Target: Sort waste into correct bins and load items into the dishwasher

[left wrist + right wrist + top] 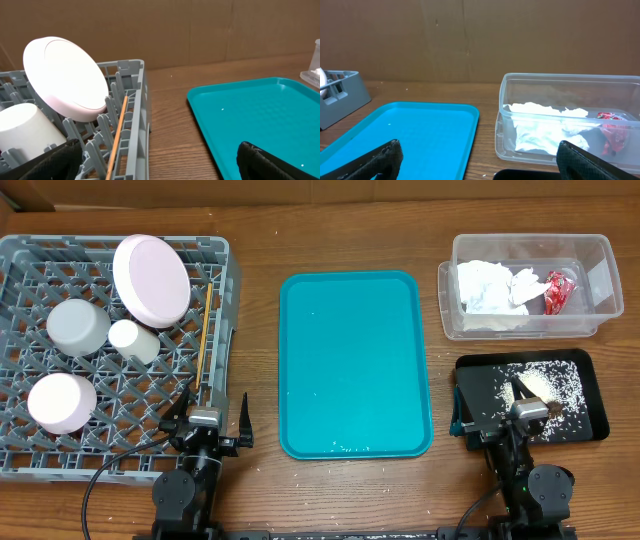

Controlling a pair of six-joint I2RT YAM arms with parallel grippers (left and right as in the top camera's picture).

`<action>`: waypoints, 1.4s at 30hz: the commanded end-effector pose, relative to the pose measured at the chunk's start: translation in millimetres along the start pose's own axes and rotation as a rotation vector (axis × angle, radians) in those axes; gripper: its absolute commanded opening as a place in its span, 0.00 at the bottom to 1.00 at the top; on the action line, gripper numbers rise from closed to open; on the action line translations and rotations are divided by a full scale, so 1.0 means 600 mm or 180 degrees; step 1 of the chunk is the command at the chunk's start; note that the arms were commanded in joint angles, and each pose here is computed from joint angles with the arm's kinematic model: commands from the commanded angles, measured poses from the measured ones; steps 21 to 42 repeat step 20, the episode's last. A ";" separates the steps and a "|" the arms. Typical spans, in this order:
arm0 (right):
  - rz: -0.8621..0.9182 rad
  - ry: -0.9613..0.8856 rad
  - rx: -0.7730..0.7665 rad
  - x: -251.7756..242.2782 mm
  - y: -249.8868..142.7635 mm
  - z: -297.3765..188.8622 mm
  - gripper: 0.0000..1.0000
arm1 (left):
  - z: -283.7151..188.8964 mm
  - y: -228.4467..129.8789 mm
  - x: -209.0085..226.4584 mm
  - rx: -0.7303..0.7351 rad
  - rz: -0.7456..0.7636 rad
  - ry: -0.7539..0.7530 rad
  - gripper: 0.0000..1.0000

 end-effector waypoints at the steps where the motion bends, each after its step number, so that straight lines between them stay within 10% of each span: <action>1: -0.0013 -0.0014 -0.0011 -0.001 -0.003 0.000 1.00 | -0.001 0.000 0.002 -0.0015 0.0074 0.0022 1.00; 42: -0.0013 -0.0014 -0.0011 -0.001 -0.003 0.000 1.00 | -0.001 0.000 0.002 -0.0013 0.0074 0.0021 1.00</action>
Point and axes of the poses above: each gripper's point midway between its finger pads, its own z axis out along the fingers, its own x axis along the line the jaws close on, y = z × x, the point moved 2 cm from there along -z, back along the fingers, and after that the axes turned 1 degree about -z, right-handed, at the moved point
